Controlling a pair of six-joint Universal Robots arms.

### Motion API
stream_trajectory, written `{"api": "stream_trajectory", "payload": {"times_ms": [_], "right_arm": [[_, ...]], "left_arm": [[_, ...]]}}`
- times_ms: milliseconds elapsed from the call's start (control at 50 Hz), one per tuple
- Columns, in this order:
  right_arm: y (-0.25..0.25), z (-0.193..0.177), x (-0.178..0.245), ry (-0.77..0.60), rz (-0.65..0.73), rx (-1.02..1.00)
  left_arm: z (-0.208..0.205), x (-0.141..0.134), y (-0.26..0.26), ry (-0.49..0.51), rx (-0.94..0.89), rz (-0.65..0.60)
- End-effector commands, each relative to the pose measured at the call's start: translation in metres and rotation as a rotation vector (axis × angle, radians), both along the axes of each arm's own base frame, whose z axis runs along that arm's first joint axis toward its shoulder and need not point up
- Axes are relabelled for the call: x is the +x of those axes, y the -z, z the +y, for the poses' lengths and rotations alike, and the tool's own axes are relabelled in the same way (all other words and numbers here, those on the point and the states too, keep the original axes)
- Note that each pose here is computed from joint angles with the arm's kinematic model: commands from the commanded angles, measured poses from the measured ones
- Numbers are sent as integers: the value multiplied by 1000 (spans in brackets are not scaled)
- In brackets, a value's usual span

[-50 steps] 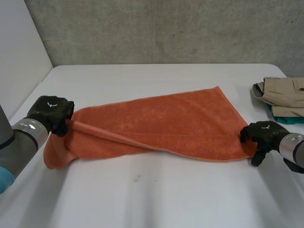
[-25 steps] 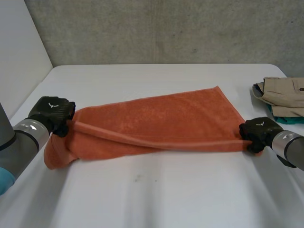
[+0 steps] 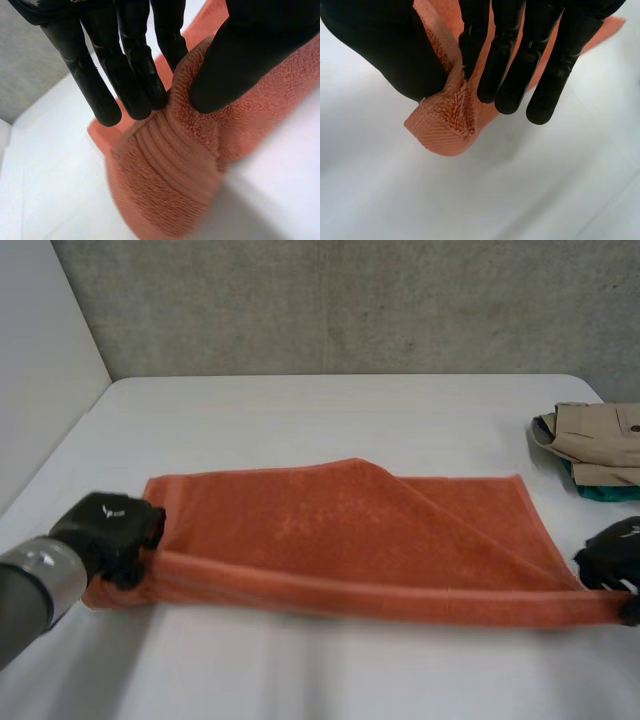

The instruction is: Fold the laundry.

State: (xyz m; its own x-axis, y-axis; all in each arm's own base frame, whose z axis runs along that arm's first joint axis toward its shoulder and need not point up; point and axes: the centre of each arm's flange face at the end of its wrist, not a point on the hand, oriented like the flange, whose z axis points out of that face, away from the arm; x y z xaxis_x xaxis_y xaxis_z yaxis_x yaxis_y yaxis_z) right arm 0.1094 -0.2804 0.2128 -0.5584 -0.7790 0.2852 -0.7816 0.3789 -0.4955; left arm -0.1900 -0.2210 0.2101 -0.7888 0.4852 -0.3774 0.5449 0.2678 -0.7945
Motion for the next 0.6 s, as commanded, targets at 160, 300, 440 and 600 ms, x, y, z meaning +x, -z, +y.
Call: {"api": "stream_trajectory", "payload": {"times_ms": [160, 300, 440, 600], "right_arm": [[-25, -7, -16, 9, -80, -98], [7, -49, 31, -1, -147, -208], [21, -75, 49, 54, -64, -310], [3, -88, 67, 40, -117, -453]], "left_arm": [[19, -4, 4, 111, 7, -120], [-35, -17, 15, 98, -115, -105], [-80, -21, 15, 14, -213, -125], [-92, -33, -7, 10, -317, -108]]}}
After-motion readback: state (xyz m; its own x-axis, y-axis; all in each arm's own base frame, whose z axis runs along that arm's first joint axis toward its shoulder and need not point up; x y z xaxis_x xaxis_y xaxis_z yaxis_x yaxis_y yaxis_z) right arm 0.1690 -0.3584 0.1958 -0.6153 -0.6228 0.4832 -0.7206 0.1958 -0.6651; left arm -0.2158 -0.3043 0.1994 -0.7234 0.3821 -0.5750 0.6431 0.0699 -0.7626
